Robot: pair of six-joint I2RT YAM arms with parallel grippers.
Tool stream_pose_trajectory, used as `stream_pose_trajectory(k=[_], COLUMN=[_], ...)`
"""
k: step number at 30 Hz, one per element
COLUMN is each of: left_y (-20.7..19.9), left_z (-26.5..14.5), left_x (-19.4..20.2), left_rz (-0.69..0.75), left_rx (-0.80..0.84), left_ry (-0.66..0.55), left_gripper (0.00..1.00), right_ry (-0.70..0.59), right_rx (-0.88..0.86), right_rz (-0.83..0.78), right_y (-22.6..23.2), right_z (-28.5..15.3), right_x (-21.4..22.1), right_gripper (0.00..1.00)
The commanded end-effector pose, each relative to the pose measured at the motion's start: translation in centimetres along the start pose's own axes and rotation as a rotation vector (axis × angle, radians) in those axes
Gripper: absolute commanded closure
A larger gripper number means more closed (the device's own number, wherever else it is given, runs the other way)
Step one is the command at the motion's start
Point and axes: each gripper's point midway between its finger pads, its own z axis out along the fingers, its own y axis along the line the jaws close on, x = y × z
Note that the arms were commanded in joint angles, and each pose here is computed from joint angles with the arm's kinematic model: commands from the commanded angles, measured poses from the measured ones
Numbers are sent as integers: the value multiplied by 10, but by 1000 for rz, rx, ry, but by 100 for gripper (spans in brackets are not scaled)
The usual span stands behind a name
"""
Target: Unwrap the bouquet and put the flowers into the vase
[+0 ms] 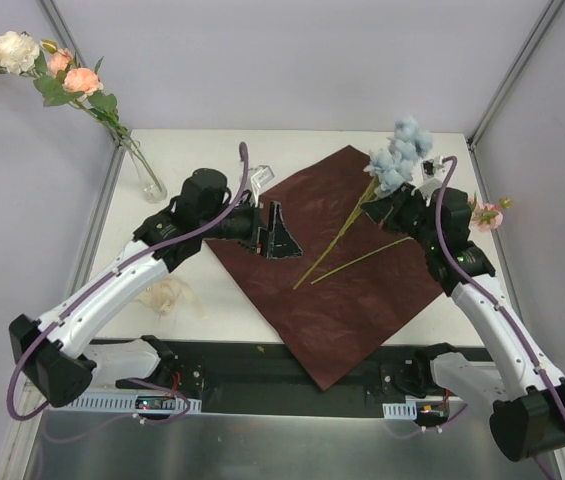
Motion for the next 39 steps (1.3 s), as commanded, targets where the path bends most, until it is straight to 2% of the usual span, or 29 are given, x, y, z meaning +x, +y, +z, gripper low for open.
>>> stream_pose_trajectory(k=[1, 5, 9, 14, 19, 27, 29, 35, 36, 37, 39], left_y=[-19, -11, -11, -21, -21, -29, -34, -42, -42, -39, -37], left_z=[15, 31, 46, 56, 62, 63, 61, 52, 52, 52, 46], left_x=[-12, -16, -19, -31, -32, -30, -31, -31, -31, -32, -31], left_rz=[-27, -81, -111, -138, -140, -134, -118, -59, -53, -25, -11], left_rx=[104, 108, 186, 297, 316, 381, 409, 449, 437, 421, 381], left_ry=[44, 31, -1, -50, -23, 11, 2, -8, -17, -33, -50], left_gripper=[14, 13, 12, 19, 27, 55, 60, 91, 96, 100, 100], right_ry=[-27, 30, 85, 131, 160, 186, 190, 216, 223, 216, 222], right_rx=[-332, -420, -568, -672, -717, -738, -741, -750, -735, -731, -697], right_rz=[-217, -265, -290, -336, -347, -347, -348, -344, -339, -349, -344], right_y=[78, 91, 112, 129, 136, 140, 142, 146, 144, 146, 142], right_z=[-24, -29, -39, -50, -57, -57, -56, -53, -52, -51, -49], right_x=[-18, -1, 19, 33, 41, 46, 46, 49, 50, 47, 46], right_gripper=[100, 100, 100, 100, 100, 100, 100, 99, 96, 87, 75])
